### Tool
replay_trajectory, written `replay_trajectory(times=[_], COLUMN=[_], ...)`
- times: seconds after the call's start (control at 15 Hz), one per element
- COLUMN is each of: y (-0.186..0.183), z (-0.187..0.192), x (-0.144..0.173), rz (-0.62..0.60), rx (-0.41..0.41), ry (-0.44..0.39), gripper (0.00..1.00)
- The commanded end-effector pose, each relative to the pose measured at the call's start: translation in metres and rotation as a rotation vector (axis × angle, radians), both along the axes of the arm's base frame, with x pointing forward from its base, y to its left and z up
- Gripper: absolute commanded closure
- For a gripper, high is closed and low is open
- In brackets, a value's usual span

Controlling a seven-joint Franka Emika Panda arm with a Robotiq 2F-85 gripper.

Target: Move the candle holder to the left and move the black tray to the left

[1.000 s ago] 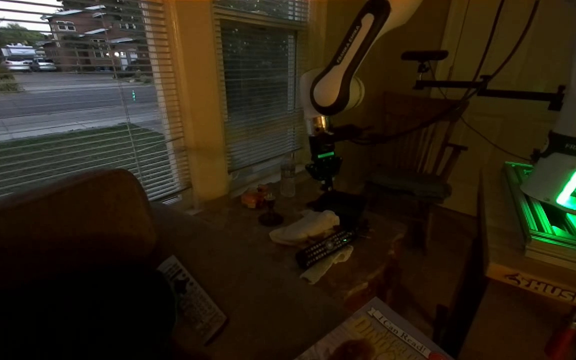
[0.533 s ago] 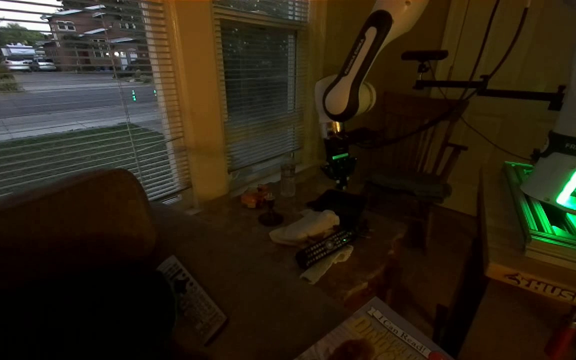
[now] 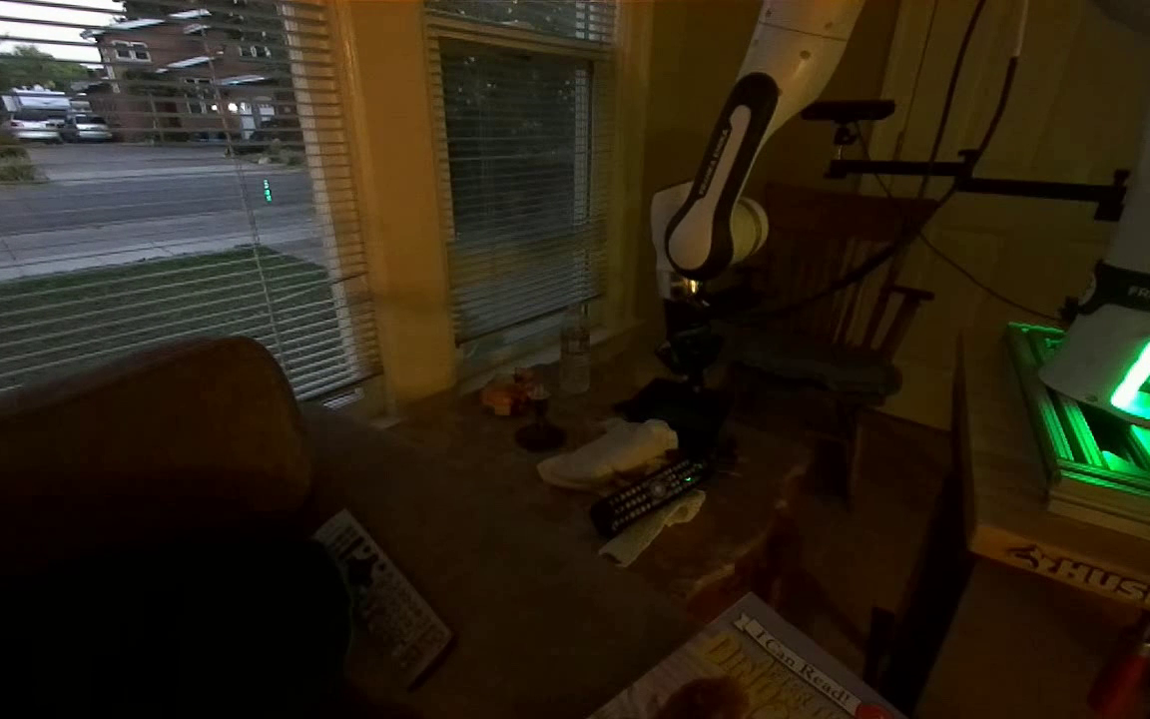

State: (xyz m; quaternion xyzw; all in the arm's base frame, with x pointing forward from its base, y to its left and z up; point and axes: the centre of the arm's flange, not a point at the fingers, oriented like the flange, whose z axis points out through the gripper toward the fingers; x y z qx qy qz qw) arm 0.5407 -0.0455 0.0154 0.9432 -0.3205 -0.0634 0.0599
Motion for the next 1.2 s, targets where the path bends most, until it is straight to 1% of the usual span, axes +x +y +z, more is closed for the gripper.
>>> replay_trajectory(times=[0.0,0.27,0.6,0.87,0.93,1.07,1.13], y=[-0.002,-0.004,-0.005,0.001,0.004,0.007,0.008], z=[-0.026,-0.048,-0.063,-0.071,-0.072,-0.073,-0.073], x=[-0.007,-0.009,-0.006,0.002,0.005,0.008,0.010], rz=[-0.020,-0.013,-0.015,-0.048,-0.063,-0.063,-0.063], rx=[-0.021,-0.033,-0.028,0.038,0.064,0.087,0.099], ry=[-0.048,-0.109,-0.193,-0.250,-0.259,-0.265,-0.265], gripper=[0.96,0.96,0.96,0.96,0.96,0.96,0.58])
